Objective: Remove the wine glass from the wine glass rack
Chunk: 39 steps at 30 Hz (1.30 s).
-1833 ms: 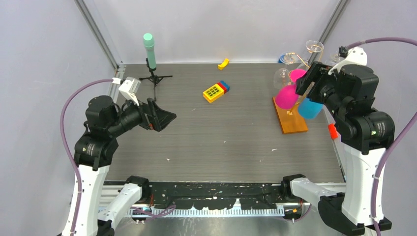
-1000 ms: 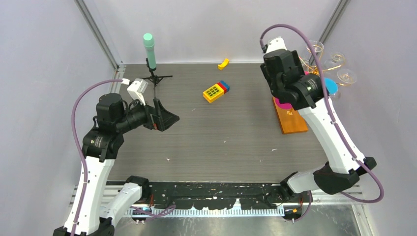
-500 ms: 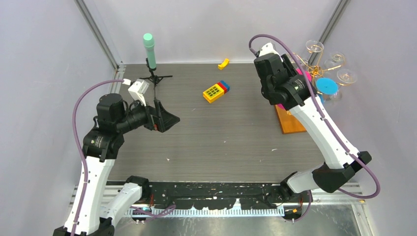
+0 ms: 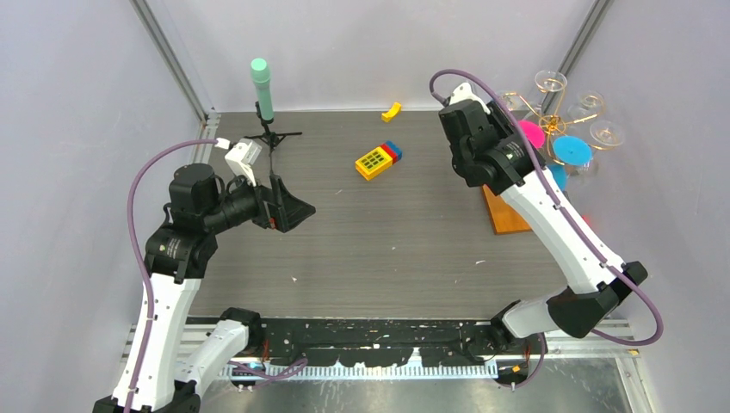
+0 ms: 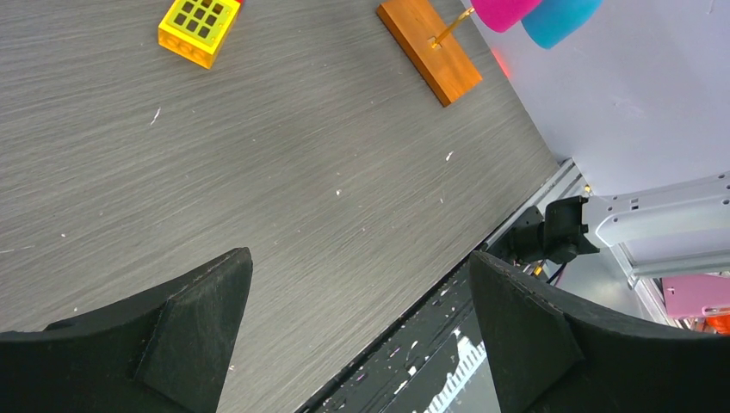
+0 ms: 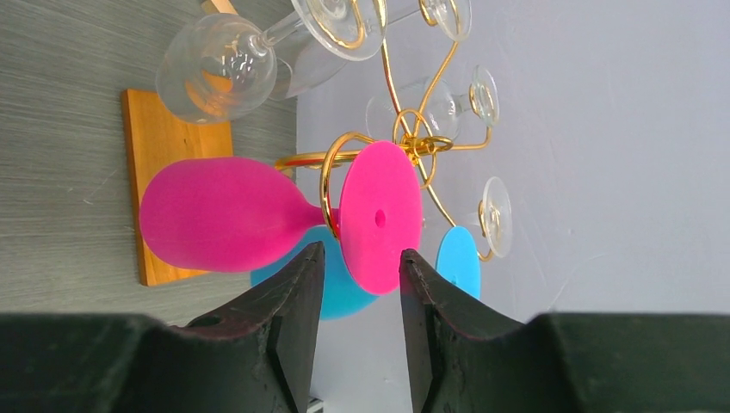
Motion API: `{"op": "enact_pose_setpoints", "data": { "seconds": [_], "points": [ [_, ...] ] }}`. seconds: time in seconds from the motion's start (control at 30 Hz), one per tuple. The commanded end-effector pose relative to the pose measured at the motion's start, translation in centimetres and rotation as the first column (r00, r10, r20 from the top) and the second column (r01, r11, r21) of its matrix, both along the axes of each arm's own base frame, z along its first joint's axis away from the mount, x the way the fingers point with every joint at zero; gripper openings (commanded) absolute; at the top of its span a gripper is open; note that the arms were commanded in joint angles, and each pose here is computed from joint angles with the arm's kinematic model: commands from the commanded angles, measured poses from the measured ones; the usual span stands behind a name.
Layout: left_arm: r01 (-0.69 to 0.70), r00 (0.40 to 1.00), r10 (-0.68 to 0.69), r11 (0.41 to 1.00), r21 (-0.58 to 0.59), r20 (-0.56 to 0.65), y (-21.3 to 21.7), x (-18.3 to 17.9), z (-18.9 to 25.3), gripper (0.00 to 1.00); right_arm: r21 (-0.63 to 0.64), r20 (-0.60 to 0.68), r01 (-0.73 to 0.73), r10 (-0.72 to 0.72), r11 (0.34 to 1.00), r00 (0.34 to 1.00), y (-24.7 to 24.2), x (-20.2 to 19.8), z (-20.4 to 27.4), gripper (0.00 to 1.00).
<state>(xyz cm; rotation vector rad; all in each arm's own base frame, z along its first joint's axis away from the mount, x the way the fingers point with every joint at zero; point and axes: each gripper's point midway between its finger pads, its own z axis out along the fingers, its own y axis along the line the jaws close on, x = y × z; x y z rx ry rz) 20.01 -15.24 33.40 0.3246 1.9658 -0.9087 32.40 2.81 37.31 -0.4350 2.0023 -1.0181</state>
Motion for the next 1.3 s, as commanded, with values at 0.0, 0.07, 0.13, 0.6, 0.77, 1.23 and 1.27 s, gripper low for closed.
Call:
{"op": "enact_pose_setpoints", "data": {
  "seconds": [0.0, 0.07, 0.13, 0.6, 0.77, 1.23, 1.27],
  "points": [
    [0.022, 0.999, -0.022, 1.000, -0.006, 0.033, -0.2, -0.1, 0.6, 1.00, -0.040, 0.044, 0.025, -0.023, 0.999, 0.999, -1.0, -0.8, 1.3, 0.43],
    [0.021, 0.999, -0.021, 1.000, -0.005, 0.033, -0.2, -0.1, 0.6, 1.00, -0.047, 0.040, 0.023, -0.021, 0.999, 0.999, -1.0, -0.9, 1.1, 0.43],
    [0.021, 0.999, -0.020, 1.000, -0.005, 0.035, -0.2, -0.1, 0.6, 1.00, -0.045, 0.040, 0.021, -0.019, 0.999, 0.999, -1.1, -0.9, 1.1, 0.43],
    [0.015, 0.999, -0.015, 1.000, -0.001, 0.038, -0.1, -0.1, 0.5, 0.98, -0.105, 0.007, 0.001, 0.000, 0.994, 1.000, -1.4, -1.2, 0.5, 0.34],
    [0.010, 0.999, -0.010, 1.000, 0.003, 0.036, 0.0, 0.0, 0.3, 0.98, -0.117, -0.003, -0.003, 0.003, 0.993, 1.000, -1.4, -1.1, 0.2, 0.35],
    [-0.013, 0.999, 0.012, 1.000, 0.016, 0.044, 0.4, 0.1, 0.3, 0.98, -0.200, 0.001, 0.022, -0.022, 0.980, 1.000, -2.1, -0.9, 0.7, 0.01],
    [-0.013, 0.999, 0.013, 1.000, 0.016, 0.044, 0.4, 0.1, 0.2, 0.98, -0.201, 0.006, 0.024, -0.023, 0.979, 1.000, -2.2, -0.9, 0.9, 0.01]
  ]
}}
